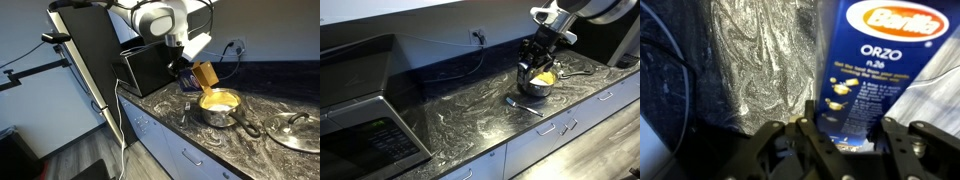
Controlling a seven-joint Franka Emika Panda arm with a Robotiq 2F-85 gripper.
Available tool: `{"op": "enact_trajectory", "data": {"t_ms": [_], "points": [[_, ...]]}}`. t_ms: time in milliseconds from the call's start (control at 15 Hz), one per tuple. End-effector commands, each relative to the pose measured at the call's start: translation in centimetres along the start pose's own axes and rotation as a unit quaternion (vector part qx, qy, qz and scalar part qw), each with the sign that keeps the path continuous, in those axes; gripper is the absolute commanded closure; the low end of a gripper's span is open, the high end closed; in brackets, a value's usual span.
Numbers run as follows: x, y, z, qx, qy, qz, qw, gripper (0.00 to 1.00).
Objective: Pour the contents in the box into the pot
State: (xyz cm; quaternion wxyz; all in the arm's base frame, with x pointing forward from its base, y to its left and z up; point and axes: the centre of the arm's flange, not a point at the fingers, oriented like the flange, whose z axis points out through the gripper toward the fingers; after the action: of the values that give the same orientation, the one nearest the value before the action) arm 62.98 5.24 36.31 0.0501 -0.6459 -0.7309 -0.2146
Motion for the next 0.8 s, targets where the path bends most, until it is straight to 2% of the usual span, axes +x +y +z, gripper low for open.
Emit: {"op": "enact_trajectory", "data": {"t_ms": [0,200,733], "points": [[-1.4,0.9,-1.4,0.004,0.026,0.002,0.9996,0.78],[-2.5,0.8,-2.2,0.000,0.041,0.014,0.9991,0.78],[-5.7,0.5,-4.0,-0.020,0.117,0.046,0.9919,0.78]]}}
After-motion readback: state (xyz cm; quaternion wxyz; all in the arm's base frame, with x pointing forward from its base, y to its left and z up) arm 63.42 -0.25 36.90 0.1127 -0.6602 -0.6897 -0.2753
